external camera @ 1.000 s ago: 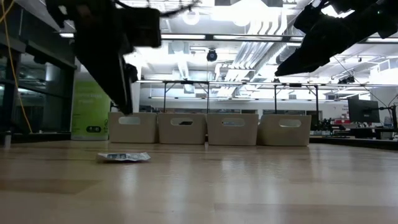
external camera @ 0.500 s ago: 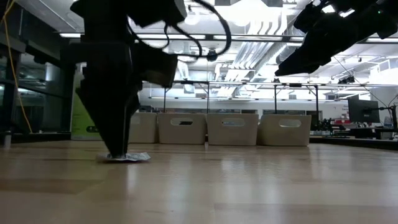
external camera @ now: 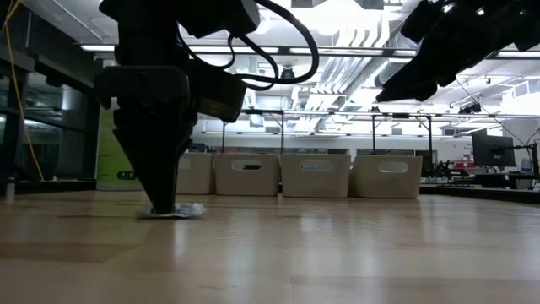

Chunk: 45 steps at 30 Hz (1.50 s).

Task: Pick & Place First Aid Supplies
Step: Put the towelette pack into the middle right gray bin

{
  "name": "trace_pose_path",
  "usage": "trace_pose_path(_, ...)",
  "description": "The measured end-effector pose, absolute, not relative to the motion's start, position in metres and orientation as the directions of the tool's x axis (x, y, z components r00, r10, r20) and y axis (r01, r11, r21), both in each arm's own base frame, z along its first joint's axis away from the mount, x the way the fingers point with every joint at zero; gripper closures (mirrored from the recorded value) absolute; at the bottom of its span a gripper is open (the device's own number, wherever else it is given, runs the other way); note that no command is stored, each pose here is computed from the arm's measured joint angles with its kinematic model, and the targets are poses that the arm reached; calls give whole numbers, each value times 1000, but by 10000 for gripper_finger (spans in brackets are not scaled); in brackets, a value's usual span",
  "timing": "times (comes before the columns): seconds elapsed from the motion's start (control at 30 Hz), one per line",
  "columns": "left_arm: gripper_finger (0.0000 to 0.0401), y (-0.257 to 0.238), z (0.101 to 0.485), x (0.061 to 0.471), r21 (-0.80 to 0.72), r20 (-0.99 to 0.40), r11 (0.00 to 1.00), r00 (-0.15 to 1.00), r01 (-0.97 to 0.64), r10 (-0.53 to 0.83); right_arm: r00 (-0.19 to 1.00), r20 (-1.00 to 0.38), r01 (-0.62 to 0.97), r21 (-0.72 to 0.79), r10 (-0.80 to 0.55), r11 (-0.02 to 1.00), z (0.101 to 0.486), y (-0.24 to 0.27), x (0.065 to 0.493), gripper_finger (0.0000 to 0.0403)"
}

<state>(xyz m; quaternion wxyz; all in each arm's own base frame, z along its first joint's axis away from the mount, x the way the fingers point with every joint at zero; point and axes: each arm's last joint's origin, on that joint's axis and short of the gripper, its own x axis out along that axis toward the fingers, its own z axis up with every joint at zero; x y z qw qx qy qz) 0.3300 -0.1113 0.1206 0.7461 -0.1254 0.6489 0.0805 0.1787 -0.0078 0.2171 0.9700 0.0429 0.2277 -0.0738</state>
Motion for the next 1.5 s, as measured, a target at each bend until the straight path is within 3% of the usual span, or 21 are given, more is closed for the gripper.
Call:
trace_pose_path(0.23, 392, -112, 120, 331, -63, -989, 956, 149, -287, -20, 890, -448, 132, 77, -84, 988, 217, 2, 179, 182)
trace_pose_path(0.37, 393, -113, 125, 338, -41, -986, 970, 169, -241, 0, 892, -447, 117, 85, -67, 990, 217, 8, 179, 181)
trace_pose_path(0.63, 398, -114, 165, 365, 161, -937, 975, 288, -150, 199, 874, -483, 93, 63, -51, 994, 214, 18, 176, 184)
trace_pose_path(0.83, 399, -104, 194, 381, 306, -862, 941, 378, -146, 339, 843, -514, 186, 7, -156, 983, 210, 21, 172, 185)
trace_pose_path(1.17, 401, -50, 226, 412, 488, -698, 840, 471, -237, 539, 842, -500, 225, -13, -202, 974, 210, 27, 170, 185)
trace_pose_path(1.5, 401, 25, 238, 430, 502, -638, 816, 515, -285, 572, 842, -499, 229, -14, -205, 973, 210, 27, 170, 185)
